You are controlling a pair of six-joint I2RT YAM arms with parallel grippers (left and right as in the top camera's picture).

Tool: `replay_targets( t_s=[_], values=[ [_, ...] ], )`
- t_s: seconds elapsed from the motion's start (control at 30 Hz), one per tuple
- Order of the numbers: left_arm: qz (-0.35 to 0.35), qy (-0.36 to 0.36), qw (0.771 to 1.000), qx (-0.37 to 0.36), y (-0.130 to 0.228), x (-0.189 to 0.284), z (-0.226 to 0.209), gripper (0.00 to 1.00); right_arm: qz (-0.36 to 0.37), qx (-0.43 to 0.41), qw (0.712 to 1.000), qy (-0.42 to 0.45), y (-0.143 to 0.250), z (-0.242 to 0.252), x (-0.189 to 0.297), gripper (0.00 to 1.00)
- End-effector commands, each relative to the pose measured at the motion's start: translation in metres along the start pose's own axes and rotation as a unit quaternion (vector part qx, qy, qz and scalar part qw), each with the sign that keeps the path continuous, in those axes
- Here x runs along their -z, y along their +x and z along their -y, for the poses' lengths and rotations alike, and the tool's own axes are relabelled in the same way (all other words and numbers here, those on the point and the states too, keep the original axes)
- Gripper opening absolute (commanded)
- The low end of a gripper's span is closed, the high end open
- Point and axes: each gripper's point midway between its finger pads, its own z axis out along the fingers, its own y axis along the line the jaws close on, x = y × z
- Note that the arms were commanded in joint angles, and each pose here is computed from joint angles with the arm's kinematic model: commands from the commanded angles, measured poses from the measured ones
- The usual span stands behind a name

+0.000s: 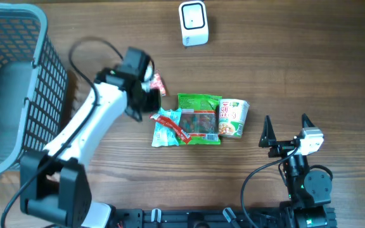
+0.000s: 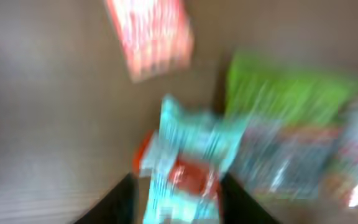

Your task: Scan the item barcode

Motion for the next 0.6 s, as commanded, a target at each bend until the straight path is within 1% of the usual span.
replay_targets(
  t_s=[0.0,0.1,0.13,0.2,0.23,0.27,0.33,0.43,0.57],
  values=[
    [0.108,-0.001,0.992,0.071,-0.055,0.031,-0.009,0.48,0.003,0.002,1.000,-0.004,-0.001,-0.001,0.000,1.00],
    [0.119,-0.002,0.988,0.100,-0.069,0.023,-0.023,0.45,0.003,0.002,1.000,-0.004,-0.001,-0.001,0.000,1.00],
    [0.119,-0.003,0.987,0.105,-0.074,0.015,-0.027,0.39,0.003,0.002,1.000,-0.004,-0.001,-0.001,0.000,1.00],
    [0.108,0.012,0.988,0.105,-0.076,0.001,-0.024,0.12,0.003,0.002,1.000,-0.004,-0.001,-0.001,0.000,1.00],
    [0.098,0.023,0.989,0.105,-0.076,-0.008,-0.021,0.06,0.003,0.002,1.000,-0.004,-0.001,-0.001,0.000,1.00],
    [0.090,0.034,0.990,0.104,-0.076,-0.015,-0.017,0.04,0.003,0.002,1.000,-0.004,-0.001,-0.001,0.000,1.00],
    [0.066,0.046,0.991,0.106,-0.073,-0.037,-0.015,0.04,0.003,0.002,1.000,-0.004,-0.001,-0.001,0.000,1.00],
    [0.034,0.036,0.992,0.113,-0.064,-0.062,-0.022,0.04,0.003,0.002,1.000,-0.004,-0.001,-0.001,0.000,1.00],
    [0.009,0.025,0.993,0.116,-0.056,-0.084,-0.028,0.04,0.003,0.002,1.000,-0.004,-0.001,-0.001,0.000,1.00]
  ],
)
